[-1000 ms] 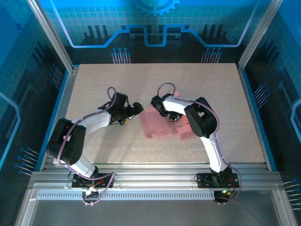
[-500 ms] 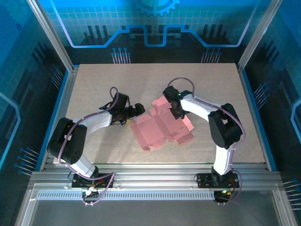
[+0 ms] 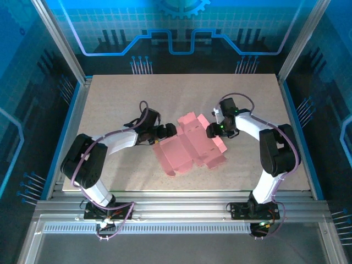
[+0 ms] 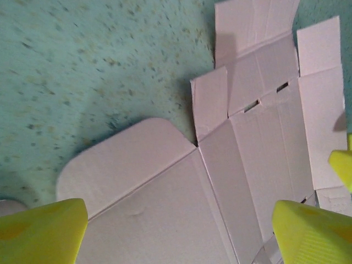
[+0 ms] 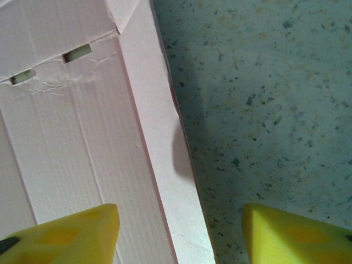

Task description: Fold the paper box

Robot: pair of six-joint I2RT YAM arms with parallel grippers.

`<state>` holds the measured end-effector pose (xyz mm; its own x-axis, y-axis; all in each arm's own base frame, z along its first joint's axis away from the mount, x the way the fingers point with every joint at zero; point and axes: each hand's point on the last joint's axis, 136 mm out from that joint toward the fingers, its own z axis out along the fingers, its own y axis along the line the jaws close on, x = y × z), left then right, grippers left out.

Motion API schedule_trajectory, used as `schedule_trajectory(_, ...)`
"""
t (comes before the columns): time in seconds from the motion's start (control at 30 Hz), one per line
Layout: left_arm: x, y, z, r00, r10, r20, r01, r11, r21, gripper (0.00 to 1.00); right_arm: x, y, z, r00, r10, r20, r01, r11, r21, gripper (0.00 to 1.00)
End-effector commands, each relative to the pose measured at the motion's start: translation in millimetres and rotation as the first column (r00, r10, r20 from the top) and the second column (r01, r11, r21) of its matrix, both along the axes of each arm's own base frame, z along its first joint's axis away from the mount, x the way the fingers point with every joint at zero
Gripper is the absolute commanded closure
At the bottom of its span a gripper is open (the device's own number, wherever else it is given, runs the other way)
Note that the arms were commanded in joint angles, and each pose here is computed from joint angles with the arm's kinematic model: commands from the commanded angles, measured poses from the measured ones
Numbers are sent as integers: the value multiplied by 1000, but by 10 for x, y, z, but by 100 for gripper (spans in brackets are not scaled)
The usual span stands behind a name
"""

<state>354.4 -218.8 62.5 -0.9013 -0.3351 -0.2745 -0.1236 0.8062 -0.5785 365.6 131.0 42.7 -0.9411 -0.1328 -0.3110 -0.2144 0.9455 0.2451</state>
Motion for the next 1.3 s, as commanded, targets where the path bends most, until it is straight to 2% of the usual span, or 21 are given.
schedule_trajectory(0.0, 4, -152, -6, 999, -44, -10, 44, 999, -31, 13, 27, 54, 8, 1000, 7, -10, -6, 995, 98, 44)
schedule_trajectory(0.13, 8, -207, -40, 998, -54, -22, 53, 997, -48, 13, 3, 47, -49, 999, 13, -45, -9, 996, 89, 61)
schedule_trajectory(0.27, 1, -212, -70, 998, -56, -28, 54, 997, -48, 12, -1, 40, -84, 998, 11, -63, -6, 997, 77, 68)
schedule_trajectory(0.33, 3, -208, -73, 998, -55, -28, 54, 997, -47, 12, -4, 30, -86, 998, 13, -64, -10, 998, 58, 75)
schedule_trajectory(0.63, 14, -204, -58, 998, -56, -23, 55, 998, -40, 11, -12, 2, 46, 992, 129, 20, -124, 982, -145, 97)
schedule_trajectory(0.73, 37, -195, -28, 998, -60, -9, 60, 998, -29, 11, -1, 48, 130, 979, 196, 58, -178, 958, -227, 100)
schedule_trajectory(0.83, 54, -154, 3, 998, -58, 1, 58, 998, 0, 11, 60, 46, 244, 959, 259, 118, -194, 897, -398, 100)
schedule_trajectory(1.0, 60, -65, 16, 999, -41, 9, 41, 999, 19, 9, 180, 65, 350, 906, 398, 141, -201, 700, -685, 100)
schedule_trajectory(1.17, 50, 26, 5, 1000, -14, 4, 14, 1000, 19, 9, 321, 45, 340, 881, 459, 112, -150, 498, -854, 100)
schedule_trajectory(1.27, 39, 67, 6, 1000, -5, 6, 4, 1000, 19, 9, 391, 39, 386, 871, 476, 117, -101, 408, -907, 100)
